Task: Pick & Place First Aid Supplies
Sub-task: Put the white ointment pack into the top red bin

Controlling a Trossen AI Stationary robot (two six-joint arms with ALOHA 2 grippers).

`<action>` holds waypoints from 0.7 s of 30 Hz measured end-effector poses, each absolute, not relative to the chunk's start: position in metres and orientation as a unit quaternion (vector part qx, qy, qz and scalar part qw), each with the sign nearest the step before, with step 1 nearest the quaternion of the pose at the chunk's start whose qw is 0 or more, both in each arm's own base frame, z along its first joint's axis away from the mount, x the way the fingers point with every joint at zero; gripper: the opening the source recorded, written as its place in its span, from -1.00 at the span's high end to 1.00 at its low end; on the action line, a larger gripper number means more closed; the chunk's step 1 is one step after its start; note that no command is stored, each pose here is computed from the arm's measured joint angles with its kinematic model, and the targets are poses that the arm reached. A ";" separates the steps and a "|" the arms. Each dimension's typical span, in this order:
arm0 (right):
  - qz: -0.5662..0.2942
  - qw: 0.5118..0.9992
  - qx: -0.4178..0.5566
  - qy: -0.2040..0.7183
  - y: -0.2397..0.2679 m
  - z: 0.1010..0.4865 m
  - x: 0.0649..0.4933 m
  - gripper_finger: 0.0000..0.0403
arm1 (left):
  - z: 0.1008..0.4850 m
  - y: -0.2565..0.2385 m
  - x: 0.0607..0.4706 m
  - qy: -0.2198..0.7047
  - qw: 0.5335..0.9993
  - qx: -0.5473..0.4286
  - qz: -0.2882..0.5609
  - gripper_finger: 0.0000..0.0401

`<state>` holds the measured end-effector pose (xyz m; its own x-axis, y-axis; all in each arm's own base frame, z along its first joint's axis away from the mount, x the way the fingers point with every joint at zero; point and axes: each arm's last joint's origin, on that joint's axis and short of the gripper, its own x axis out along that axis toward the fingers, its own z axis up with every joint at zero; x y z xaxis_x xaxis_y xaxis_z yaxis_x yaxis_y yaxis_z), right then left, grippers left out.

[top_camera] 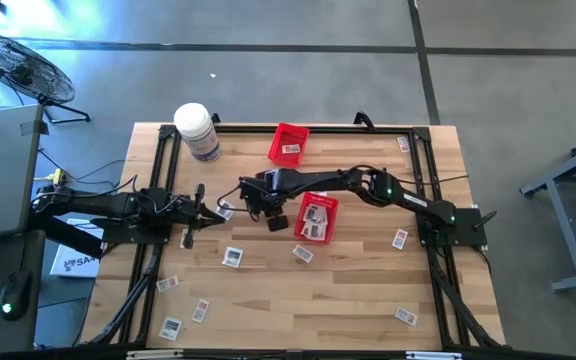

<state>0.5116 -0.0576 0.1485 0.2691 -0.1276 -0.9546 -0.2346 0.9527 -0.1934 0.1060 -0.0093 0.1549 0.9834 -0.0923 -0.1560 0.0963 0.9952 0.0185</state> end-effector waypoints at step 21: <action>0.093 0.789 -0.170 0.583 -0.074 0.153 0.512 0.42 | 0.155 -0.009 0.106 0.078 0.996 0.013 -0.048 0.89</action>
